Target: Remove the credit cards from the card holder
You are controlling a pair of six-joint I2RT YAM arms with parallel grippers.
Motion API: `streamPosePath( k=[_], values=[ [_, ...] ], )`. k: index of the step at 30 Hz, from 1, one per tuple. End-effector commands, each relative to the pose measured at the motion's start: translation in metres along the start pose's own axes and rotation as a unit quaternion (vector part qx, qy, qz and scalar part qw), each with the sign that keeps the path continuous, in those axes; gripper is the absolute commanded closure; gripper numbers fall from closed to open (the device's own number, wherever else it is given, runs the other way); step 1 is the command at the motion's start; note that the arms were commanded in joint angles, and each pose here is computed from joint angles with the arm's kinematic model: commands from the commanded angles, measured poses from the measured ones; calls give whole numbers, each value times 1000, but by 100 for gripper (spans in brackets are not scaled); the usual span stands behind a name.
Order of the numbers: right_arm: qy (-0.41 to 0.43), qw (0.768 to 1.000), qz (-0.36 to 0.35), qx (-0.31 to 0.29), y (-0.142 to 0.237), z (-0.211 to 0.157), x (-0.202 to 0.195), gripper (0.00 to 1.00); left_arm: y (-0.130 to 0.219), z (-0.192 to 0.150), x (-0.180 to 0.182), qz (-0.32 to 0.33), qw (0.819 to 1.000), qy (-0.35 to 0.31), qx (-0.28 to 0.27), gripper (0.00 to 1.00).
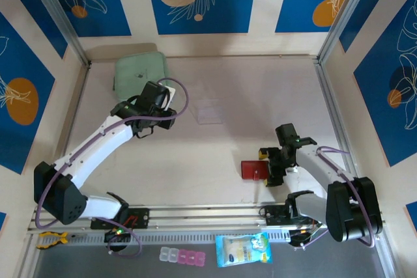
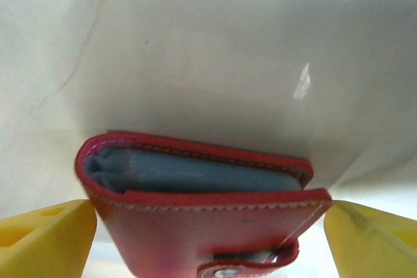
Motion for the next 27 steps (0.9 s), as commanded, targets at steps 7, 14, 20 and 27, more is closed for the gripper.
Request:
streamPosePath(
  k=[7, 14, 20, 27],
  values=[
    [14, 1000, -13, -5, -3, 3, 2, 17, 4, 5, 10, 19, 999, -7, -26, 61],
    [30, 999, -5, -20, -1, 6, 4, 26, 1, 4, 10, 19, 999, -7, -26, 60],
    [70, 997, 0, -28, 3, 4, 13, 28, -1, 4, 8, 12, 1000, -4, -25, 60],
    [191, 980, -4, -51, 4, -1, 37, 29, -7, 4, 4, 2, 1000, 13, -18, 60]
  ],
)
Point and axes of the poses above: each hand's point on the last joint's axis, 136 mm out from that joint toward the fingers, its own y axis back along the fingers, its own x axis along the line the jaws close on, z = x × y, the point moved 3 cm from there along y, back along the fingers, and after that the axes turned 11 degrees about y, right-handed, at the moved point
